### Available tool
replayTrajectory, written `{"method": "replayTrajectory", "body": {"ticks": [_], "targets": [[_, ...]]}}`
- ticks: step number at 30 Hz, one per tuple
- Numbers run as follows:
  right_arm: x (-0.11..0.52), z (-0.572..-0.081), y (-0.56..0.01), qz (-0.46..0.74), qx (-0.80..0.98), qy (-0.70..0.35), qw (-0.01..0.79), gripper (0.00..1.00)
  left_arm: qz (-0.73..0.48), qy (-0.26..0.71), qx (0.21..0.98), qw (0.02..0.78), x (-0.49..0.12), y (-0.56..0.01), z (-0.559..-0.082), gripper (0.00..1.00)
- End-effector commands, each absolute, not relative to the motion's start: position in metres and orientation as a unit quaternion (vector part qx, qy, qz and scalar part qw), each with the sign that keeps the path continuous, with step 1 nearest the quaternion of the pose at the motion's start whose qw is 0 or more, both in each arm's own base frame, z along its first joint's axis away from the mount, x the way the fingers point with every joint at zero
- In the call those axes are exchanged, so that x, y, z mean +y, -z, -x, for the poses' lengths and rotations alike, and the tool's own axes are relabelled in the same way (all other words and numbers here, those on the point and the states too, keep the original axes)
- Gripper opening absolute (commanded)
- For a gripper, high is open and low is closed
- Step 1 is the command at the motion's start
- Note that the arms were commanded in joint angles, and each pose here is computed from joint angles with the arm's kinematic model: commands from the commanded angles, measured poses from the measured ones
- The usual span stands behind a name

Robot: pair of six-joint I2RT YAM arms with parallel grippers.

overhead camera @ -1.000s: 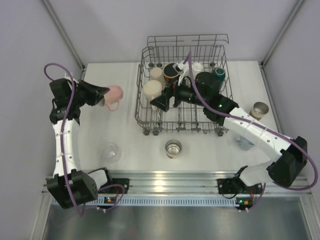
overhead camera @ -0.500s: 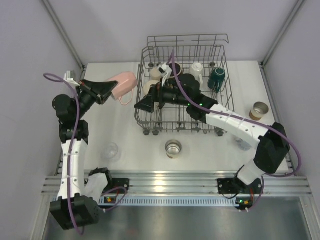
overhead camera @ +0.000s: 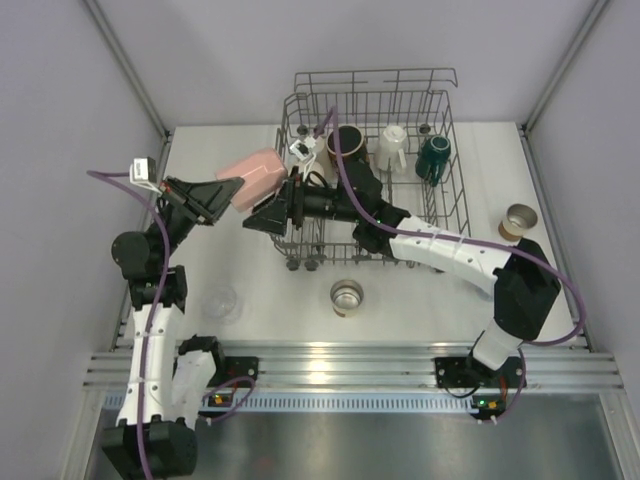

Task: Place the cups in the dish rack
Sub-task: Pass the cup from the left arm to the right

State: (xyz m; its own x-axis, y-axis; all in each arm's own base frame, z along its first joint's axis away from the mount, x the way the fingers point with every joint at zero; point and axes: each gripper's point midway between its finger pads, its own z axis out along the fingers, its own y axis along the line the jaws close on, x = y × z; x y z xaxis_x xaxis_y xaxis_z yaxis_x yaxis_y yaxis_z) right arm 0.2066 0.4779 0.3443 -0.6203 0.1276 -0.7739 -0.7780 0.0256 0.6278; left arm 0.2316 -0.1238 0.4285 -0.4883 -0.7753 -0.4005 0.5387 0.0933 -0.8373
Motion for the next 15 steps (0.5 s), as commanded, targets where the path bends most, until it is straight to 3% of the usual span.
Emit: {"method": "replayTrajectory", "body": {"ticks": [1, 3, 8, 13, 15], "targets": [[0.47, -0.19, -0.412, 0.252, 0.536, -0.703, 0.393, 0.77, 0.051, 0.686, 0.484, 0.54, -0.125, -0.462, -0.203, 0.0], [0.467, -0.187, -0.415, 0.24, 0.53, -0.716, 0.386, 0.74, 0.041, 0.689, 0.477, 0.545, -0.126, -0.462, -0.199, 0.0], [0.468, -0.186, -0.423, 0.222, 0.515, -0.732, 0.388, 0.48, 0.038, 0.704, 0.451, 0.547, -0.124, -0.462, -0.192, 0.0], [0.471, -0.184, -0.417, 0.222, 0.517, -0.733, 0.381, 0.37, 0.04, 0.703, 0.448, 0.551, -0.124, -0.454, -0.193, 0.0], [0.471, -0.185, -0.417, 0.222, 0.513, -0.735, 0.385, 0.28, 0.037, 0.705, 0.447, 0.549, -0.125, -0.449, -0.192, 0.0]]}}
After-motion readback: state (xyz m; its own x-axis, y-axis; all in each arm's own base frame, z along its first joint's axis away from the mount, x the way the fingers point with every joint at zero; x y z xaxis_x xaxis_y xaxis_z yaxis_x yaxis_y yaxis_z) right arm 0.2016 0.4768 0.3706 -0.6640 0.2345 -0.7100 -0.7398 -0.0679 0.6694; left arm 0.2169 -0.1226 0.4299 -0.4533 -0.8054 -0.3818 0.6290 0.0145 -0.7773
